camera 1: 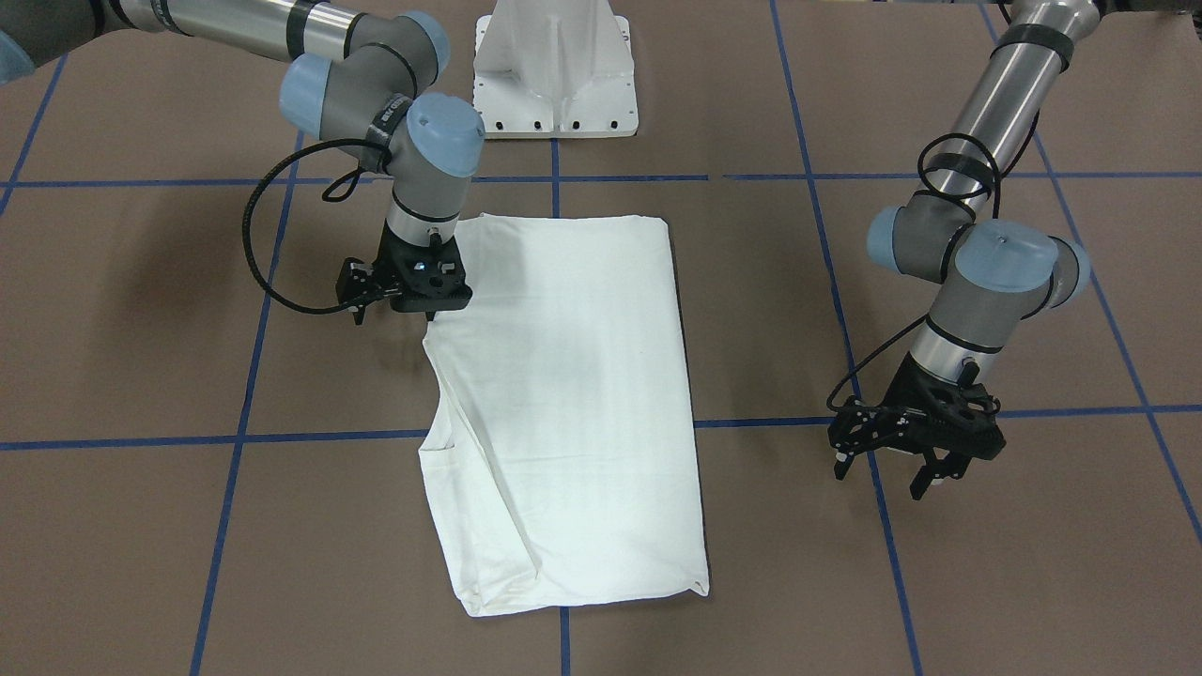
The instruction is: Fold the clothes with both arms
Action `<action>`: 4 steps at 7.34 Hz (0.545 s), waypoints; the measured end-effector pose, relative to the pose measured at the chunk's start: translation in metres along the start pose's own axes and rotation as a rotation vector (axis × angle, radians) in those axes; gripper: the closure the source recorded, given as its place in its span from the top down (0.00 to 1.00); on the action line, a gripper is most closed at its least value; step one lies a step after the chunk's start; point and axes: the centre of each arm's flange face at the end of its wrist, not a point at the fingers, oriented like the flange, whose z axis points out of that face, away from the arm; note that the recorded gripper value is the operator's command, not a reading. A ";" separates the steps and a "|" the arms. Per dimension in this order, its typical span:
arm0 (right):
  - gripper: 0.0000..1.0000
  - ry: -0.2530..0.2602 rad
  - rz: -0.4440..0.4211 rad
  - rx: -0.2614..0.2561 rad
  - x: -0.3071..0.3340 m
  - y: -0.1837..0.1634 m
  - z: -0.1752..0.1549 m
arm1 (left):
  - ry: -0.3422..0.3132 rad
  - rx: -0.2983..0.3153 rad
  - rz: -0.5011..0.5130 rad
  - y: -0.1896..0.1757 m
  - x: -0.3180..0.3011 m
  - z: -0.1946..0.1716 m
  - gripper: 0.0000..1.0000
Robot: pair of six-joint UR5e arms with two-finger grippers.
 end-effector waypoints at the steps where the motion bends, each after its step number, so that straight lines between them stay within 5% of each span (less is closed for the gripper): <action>1: 1.00 0.019 0.000 -0.002 0.022 -0.006 0.009 | 0.001 0.000 0.000 0.000 0.000 0.000 1.00; 4: 1.00 -0.058 0.040 0.063 0.028 -0.050 -0.028 | 0.003 0.001 0.000 0.000 0.002 -0.001 1.00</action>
